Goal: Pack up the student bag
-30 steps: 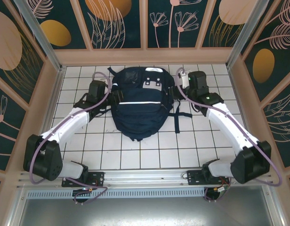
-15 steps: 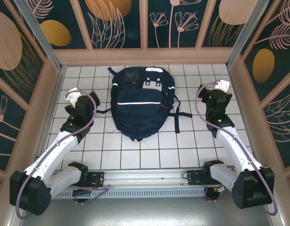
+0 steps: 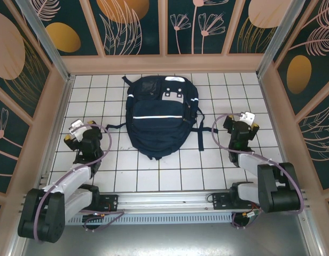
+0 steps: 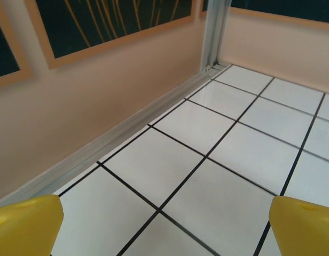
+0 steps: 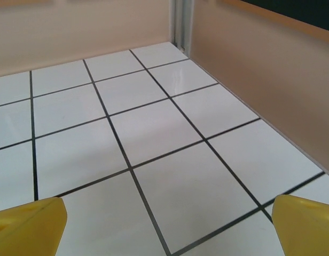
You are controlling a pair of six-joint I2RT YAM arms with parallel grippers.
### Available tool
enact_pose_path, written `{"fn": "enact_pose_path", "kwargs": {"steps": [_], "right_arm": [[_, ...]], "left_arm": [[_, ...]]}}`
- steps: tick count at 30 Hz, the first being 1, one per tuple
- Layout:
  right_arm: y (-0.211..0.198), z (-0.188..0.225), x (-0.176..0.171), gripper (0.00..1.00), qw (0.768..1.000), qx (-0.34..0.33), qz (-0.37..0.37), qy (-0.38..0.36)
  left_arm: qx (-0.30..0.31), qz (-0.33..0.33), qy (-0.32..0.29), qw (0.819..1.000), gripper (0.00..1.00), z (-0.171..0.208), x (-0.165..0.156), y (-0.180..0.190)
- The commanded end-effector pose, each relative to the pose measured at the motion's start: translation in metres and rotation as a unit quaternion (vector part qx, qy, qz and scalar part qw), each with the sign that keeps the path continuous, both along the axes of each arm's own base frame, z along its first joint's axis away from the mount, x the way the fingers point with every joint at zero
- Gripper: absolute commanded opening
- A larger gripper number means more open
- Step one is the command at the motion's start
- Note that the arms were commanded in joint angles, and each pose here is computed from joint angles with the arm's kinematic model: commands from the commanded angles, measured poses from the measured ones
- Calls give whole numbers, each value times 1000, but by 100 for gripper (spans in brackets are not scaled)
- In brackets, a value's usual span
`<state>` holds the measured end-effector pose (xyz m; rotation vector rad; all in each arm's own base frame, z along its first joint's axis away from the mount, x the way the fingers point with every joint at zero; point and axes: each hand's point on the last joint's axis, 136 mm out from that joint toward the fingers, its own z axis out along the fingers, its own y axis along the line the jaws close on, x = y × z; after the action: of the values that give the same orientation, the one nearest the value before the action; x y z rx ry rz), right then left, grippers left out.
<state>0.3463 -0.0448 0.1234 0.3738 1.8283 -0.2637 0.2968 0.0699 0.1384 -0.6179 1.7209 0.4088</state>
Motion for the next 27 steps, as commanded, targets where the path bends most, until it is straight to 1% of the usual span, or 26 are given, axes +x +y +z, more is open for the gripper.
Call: {"fn": "enact_pose_path", "kwargs": {"steps": [1,3,9,11,14,17,22,27], "right_arm": [[12,29,11,99,996,-1,41,-78],[24,31,14,99,993,2,81,-92],[32,22,22,99,990,-8,108,-93],[34,18,22,99,989,-9,113,-94],[35,13,23,99,988,-12,120,-93],[32,12,24,99,988,0,122,-95],[30,12,21,99,987,8,128,-101],[33,9,17,99,985,4,136,-108]], "left_arm": [[21,-66,-89,994,99,38,17,-16],[38,-93,-92,991,99,39,21,-22],[47,-146,-97,983,99,30,36,-31],[52,-151,-94,983,98,26,40,-33],[47,-139,-94,985,98,25,47,-28],[42,-162,-103,981,99,23,54,-35],[41,-188,-87,977,99,5,67,-41],[38,-202,-82,975,98,2,71,-43]]}}
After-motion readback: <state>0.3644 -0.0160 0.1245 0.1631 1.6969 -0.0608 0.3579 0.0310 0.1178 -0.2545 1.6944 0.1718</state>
